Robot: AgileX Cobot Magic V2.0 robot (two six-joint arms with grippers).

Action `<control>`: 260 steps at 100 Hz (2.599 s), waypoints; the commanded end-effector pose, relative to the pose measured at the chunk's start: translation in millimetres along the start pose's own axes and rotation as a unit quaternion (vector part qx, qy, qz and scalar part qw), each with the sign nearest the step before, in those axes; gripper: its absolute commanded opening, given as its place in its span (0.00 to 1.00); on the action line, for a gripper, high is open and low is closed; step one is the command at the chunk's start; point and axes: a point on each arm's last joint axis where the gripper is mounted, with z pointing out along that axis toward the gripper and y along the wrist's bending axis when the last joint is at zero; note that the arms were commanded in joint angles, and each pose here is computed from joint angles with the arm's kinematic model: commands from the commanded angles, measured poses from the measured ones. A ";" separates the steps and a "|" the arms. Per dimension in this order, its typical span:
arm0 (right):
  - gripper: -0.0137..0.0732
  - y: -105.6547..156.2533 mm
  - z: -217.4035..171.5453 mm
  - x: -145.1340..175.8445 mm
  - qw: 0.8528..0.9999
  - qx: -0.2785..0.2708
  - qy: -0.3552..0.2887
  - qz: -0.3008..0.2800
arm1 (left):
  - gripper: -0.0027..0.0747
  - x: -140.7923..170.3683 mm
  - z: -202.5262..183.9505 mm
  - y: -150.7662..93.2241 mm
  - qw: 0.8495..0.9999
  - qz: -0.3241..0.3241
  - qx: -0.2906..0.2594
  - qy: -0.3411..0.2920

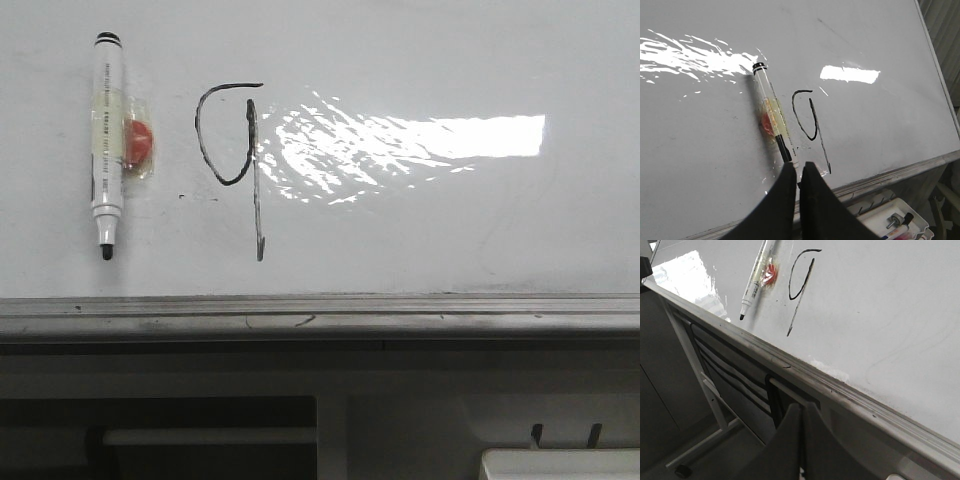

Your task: Write number 9 on whiteboard

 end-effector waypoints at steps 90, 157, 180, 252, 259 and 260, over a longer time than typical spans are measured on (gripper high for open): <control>0.08 1.7 -0.7 -16.3 0.999 -0.005 -0.053 -0.010 | 0.01 17.2 -11.9 30.7 0.973 0.025 -0.212 -0.090; 0.08 1.7 -0.4 -16.2 0.999 -0.005 -0.052 -0.010 | 0.01 40.5 -17.9 43.8 0.946 0.068 -0.314 0.052; 0.08 1.7 -0.4 -16.2 0.999 -0.005 -0.052 -0.010 | 0.01 40.5 -17.8 43.9 0.946 0.068 -0.314 0.053; 0.08 -4.0 1.6 17.4 1.000 0.011 -0.023 -0.008 | 0.01 40.5 -17.8 43.9 0.946 0.068 -0.314 0.053; 0.08 -7.6 1.3 16.8 0.999 0.033 -0.021 -0.005 | 0.01 40.5 -17.8 43.9 0.946 0.068 -0.314 0.053; 0.08 -8.1 1.3 16.8 0.999 0.035 -0.024 -0.005 | 0.01 40.5 -17.8 43.9 0.946 0.068 -0.314 0.053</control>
